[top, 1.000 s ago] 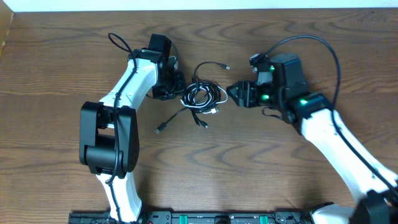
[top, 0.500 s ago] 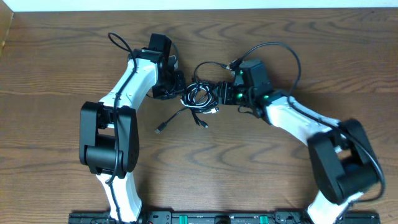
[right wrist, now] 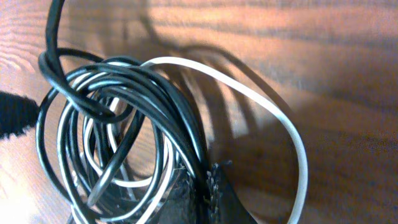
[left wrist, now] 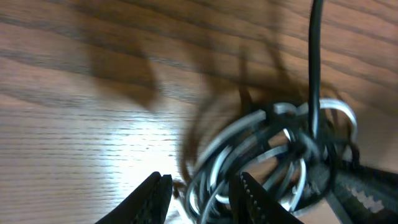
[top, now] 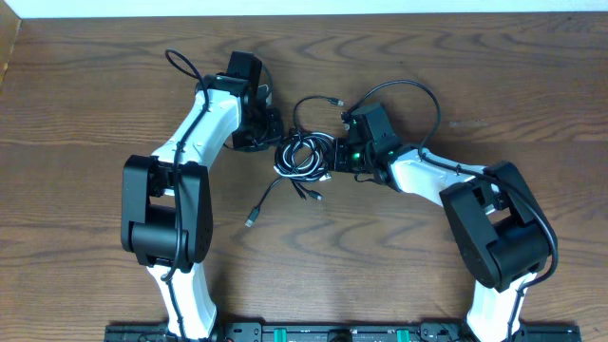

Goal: Untangle cables
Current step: 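Raise the right arm and move its gripper to the cable bundle, then grasp a black cable loop with the right gripper and lift it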

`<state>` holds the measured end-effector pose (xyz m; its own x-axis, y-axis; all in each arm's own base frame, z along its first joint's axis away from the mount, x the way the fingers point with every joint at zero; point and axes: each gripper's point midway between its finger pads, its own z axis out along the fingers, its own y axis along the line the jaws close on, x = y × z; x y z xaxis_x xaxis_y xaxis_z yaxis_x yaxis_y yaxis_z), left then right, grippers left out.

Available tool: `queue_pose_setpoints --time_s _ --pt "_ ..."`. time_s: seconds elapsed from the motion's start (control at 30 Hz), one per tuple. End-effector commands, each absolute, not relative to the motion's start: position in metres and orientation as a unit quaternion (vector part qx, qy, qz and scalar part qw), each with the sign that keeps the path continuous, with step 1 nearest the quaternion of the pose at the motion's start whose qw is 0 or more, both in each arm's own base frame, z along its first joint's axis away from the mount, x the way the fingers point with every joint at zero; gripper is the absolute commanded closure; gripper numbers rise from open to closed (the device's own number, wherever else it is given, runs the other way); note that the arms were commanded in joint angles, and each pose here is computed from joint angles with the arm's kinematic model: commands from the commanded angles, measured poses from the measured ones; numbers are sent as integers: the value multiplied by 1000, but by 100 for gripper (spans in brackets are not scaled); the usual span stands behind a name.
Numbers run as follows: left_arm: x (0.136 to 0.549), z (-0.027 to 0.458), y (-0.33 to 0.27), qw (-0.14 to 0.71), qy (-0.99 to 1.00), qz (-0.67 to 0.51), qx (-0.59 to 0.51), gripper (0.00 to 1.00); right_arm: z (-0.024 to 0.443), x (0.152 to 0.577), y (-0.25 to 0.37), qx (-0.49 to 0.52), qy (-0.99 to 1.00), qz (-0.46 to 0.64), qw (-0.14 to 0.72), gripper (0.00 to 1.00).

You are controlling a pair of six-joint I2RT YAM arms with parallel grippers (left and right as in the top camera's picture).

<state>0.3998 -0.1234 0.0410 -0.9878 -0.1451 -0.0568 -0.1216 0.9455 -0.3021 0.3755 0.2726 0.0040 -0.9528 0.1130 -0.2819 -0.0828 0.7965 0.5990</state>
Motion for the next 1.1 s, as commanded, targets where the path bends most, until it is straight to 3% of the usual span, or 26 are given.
queue_pose_setpoints --time_s 0.0,0.2,0.43,0.47,0.53,0.7,0.9,1.07 --pt "396 31 -114 34 990 -119 -63 63 5 372 255 29 948 299 103 99" --pt "396 31 -114 33 990 -119 -62 64 37 367 218 -27 970 240 38 98" --pt "395 31 -115 32 990 -122 -62 64 72 379 211 -95 973 202 57 99" --pt "395 31 -115 31 990 -122 -62 64 73 380 213 -98 973 203 60 95" --pt "394 31 -114 28 990 -121 -63 64 74 383 215 -100 971 205 67 69" --pt "392 31 -115 24 990 -122 -63 63 75 386 217 -98 971 207 73 45" --pt "387 37 -136 7 981 -184 -58 64 75 382 226 -103 970 209 72 39" --pt "385 38 -144 5 981 -189 -50 64 77 384 237 -115 967 211 86 45"
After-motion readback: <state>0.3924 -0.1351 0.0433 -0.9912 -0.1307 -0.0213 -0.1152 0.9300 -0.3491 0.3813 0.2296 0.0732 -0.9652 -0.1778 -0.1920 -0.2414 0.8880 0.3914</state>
